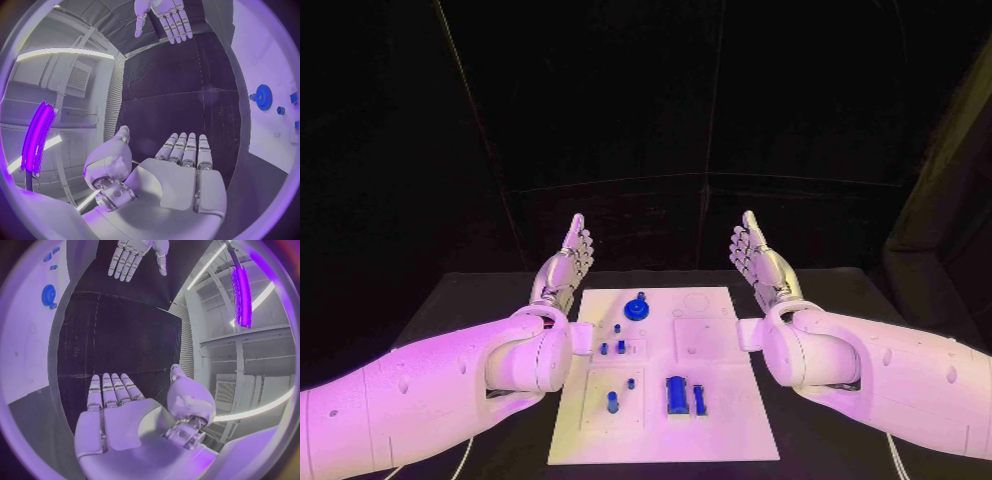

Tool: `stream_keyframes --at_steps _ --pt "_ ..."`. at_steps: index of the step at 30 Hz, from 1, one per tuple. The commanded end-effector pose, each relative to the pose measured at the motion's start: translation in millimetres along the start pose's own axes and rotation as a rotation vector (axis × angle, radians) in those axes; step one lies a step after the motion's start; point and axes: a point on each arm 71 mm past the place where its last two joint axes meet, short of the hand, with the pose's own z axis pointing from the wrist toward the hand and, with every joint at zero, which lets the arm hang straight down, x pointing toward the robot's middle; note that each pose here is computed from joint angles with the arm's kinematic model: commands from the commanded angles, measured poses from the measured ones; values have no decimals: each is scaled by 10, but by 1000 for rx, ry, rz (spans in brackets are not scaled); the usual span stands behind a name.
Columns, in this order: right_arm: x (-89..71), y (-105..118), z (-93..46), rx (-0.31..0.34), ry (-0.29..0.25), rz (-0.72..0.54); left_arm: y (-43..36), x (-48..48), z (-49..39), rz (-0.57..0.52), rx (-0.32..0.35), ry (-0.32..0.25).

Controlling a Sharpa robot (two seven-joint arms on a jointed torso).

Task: Assemble the parts on the task board

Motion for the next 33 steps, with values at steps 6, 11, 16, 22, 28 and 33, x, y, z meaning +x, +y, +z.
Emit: stream_keyframes --at_steps 6,11,16,22,28,33 --pt "-10 22 0 -15 -22 -1 -47 -13 1 37 47 -25" --pt "-10 22 0 -15 -22 -1 -47 -13 1 37 47 -25" --pt "-10 22 0 -15 -22 -1 -47 -13 1 37 47 -25" --pt "-10 22 0 -15 -22 -1 -47 -13 1 37 47 -25" --pt "-10 22 0 -15 -22 -1 -47 -13 1 37 47 -25" --pt "-10 22 0 -15 -22 -1 -47 -13 1 37 47 -25"
